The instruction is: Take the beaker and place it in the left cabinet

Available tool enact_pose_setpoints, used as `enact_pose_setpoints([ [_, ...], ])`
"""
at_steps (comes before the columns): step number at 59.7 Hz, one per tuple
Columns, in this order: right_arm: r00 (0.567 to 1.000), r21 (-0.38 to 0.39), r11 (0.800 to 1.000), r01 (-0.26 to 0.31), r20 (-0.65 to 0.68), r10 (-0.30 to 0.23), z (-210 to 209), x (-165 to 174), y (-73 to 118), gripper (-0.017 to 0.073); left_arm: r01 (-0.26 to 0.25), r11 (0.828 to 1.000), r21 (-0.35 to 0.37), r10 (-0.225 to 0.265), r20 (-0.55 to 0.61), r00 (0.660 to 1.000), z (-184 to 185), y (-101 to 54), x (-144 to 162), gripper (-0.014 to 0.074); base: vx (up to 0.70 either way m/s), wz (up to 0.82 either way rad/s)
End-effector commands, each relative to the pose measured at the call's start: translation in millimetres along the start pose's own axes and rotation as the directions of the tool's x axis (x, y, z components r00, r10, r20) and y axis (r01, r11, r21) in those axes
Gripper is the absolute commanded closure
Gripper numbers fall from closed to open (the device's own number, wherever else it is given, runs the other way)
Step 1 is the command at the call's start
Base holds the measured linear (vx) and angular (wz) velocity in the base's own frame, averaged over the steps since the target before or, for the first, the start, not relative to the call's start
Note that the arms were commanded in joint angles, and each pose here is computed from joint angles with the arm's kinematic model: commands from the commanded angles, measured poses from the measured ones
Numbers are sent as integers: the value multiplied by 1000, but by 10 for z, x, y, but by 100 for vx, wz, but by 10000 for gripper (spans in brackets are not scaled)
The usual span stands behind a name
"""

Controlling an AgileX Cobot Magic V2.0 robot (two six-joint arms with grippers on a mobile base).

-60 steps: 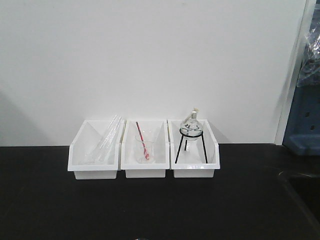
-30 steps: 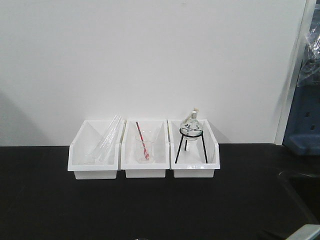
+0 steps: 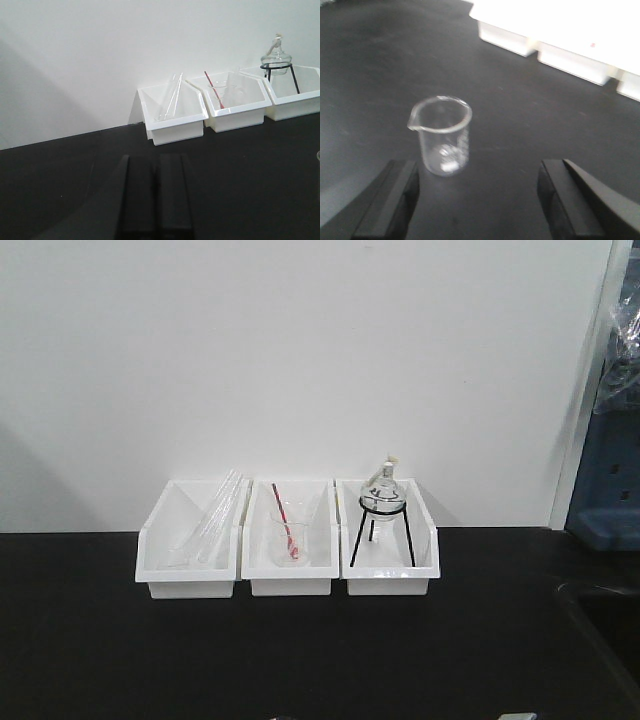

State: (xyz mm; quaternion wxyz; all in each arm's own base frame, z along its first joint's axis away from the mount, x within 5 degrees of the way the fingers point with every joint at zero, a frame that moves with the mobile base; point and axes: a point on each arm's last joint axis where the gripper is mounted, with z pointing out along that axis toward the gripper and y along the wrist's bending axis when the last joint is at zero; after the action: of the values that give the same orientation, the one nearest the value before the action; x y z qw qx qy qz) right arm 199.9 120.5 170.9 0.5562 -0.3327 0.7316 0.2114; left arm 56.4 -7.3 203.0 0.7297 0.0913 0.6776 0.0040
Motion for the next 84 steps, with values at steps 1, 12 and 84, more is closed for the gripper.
enact_pose_setpoints([
  [1,986,-38,999,14,164,-7,84,-154,-3,2,6,1000,-7,-6,77,997,-13,0,-26,592,0,0],
  [12,991,-151,987,60,126,-41,301,-22,34,2,6,1000,-7,-6,77,997,-13,0,-26,592,0,0],
  [84,996,-186,979,88,40,-82,1575,-17,35,-55,6,1000,-7,-6,77,997,-13,0,-26,592,0,0],
])
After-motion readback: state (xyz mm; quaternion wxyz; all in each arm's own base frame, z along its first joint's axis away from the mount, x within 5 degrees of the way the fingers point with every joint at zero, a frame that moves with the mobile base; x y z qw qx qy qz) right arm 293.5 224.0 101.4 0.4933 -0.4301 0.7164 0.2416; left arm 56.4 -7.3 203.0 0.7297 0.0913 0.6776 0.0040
